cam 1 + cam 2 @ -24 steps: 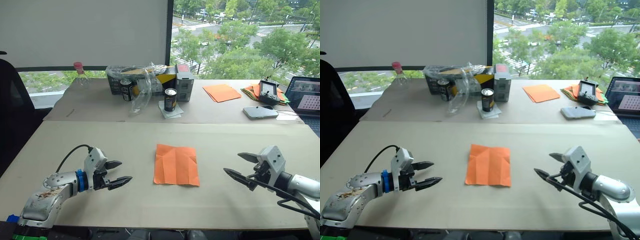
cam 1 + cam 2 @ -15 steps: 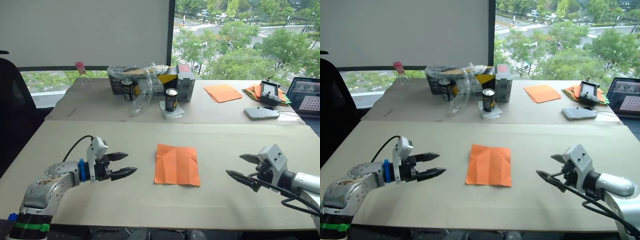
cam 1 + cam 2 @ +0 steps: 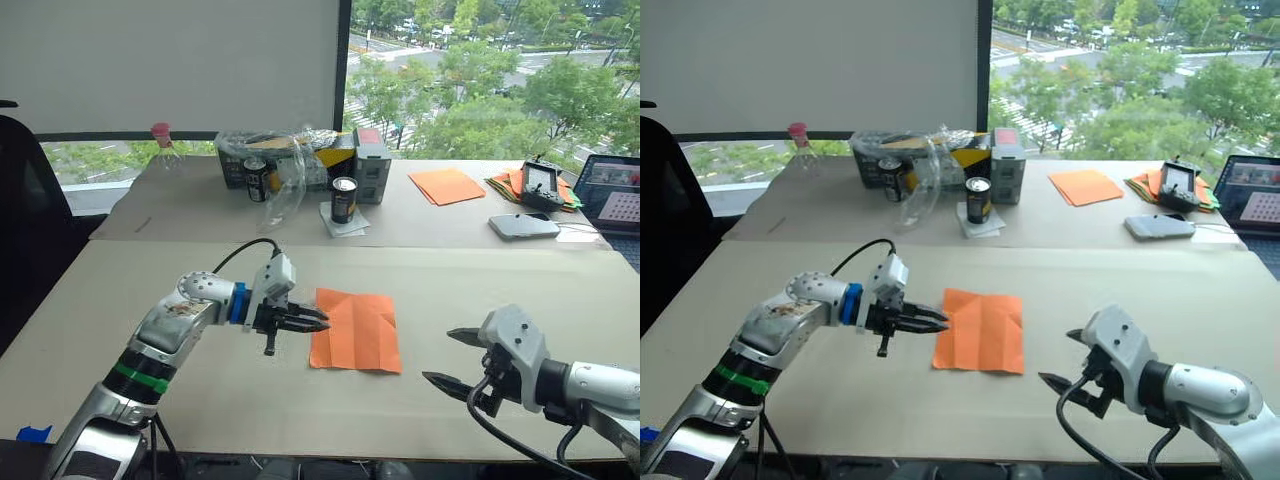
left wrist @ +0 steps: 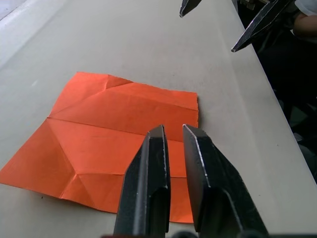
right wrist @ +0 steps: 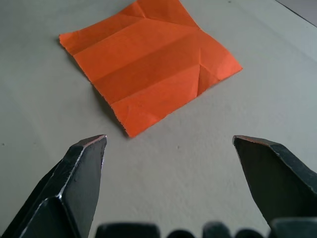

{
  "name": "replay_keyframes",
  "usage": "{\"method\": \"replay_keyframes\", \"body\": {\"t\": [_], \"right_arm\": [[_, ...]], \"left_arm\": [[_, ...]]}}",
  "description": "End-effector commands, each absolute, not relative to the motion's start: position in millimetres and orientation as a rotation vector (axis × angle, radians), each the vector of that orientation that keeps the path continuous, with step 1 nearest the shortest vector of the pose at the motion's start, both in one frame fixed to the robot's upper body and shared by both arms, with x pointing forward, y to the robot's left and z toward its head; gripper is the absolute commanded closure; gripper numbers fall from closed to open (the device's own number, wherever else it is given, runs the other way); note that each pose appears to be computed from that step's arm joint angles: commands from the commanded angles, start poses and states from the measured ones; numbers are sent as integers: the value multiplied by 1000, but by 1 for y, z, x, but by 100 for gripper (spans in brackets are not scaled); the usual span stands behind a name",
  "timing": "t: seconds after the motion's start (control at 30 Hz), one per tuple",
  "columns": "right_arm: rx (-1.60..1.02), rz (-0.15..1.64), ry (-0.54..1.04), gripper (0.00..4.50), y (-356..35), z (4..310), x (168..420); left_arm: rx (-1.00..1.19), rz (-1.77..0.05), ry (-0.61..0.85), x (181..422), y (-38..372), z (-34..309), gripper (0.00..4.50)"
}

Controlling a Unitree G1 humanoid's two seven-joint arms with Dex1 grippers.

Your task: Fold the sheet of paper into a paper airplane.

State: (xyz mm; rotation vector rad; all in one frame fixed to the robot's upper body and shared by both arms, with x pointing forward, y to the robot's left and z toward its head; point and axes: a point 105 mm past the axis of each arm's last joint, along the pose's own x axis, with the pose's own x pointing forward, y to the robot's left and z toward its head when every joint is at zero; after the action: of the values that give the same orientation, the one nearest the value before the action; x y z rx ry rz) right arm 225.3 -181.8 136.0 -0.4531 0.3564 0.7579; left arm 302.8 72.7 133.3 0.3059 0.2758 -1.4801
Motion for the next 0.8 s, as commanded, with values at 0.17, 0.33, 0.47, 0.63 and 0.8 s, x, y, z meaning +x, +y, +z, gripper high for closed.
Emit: {"method": "replay_keyframes", "body": {"t": [0.17,0.33,0.47,0.63,0.8], "right_arm": [[-502,612,280,55,-178,140,256],[-561,609,326,214,-179,123,273],[-680,613,323,354,-182,117,296],[-762,693,313,446,-173,112,322],[-778,805,332,446,-160,99,328]], "left_arm": [[358,-1385,344,317,66,100,450],[364,-1325,394,324,69,92,450],[360,-1306,428,316,64,83,450],[339,-1236,482,305,63,68,450],[333,-1192,489,304,66,67,450]]}}
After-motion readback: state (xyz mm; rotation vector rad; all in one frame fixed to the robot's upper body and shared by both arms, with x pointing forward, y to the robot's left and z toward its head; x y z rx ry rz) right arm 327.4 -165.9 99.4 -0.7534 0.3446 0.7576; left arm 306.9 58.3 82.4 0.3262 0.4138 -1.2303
